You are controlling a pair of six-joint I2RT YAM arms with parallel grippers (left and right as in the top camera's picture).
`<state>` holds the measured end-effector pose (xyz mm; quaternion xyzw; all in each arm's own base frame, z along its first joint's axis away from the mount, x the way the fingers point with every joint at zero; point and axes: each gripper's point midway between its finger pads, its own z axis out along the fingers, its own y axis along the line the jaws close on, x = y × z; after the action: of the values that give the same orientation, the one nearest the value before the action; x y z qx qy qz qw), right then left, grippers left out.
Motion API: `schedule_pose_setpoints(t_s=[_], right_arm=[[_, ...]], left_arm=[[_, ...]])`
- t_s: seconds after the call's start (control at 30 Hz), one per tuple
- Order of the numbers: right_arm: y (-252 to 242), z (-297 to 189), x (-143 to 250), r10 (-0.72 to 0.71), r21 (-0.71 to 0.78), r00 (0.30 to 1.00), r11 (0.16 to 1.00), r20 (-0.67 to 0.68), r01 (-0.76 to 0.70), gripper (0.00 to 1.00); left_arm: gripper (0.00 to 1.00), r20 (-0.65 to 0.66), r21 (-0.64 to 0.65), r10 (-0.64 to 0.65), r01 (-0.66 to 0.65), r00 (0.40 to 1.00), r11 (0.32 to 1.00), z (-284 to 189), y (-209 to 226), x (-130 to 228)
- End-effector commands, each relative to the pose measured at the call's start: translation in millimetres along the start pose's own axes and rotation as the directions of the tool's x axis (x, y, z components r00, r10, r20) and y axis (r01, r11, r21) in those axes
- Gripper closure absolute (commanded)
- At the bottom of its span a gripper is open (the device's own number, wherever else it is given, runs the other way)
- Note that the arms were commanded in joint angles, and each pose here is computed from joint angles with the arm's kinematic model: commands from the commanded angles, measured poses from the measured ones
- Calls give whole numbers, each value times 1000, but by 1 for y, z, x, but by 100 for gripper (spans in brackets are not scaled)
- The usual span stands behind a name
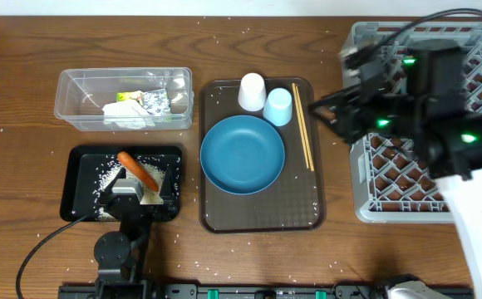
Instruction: Sort waste into correct bins and load items into the dishwasher rack
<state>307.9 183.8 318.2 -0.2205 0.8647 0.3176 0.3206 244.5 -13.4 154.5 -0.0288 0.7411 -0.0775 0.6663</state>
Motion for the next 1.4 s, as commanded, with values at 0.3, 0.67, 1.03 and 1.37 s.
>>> schedule_pose_setpoints(t_s=[0.3,0.67,1.03,1.37], right_arm=[[31,167,106,-207,-15,870,974,-447,224,48],[23,253,197,-189,-16,735,972,-651,235,57],[37,262,220,-239,-63,688,960,-686,271,57],[35,240,184,-209,34,690,946,-693,321,50]], left_arm=[[2,-45,7,3,-2,999,1000,1,0,15],[2,-45,8,3,-2,999,1000,1,0,15],[2,-45,7,3,-2,999,1000,1,0,15],[2,-45,7,3,-2,999,1000,1,0,15]])
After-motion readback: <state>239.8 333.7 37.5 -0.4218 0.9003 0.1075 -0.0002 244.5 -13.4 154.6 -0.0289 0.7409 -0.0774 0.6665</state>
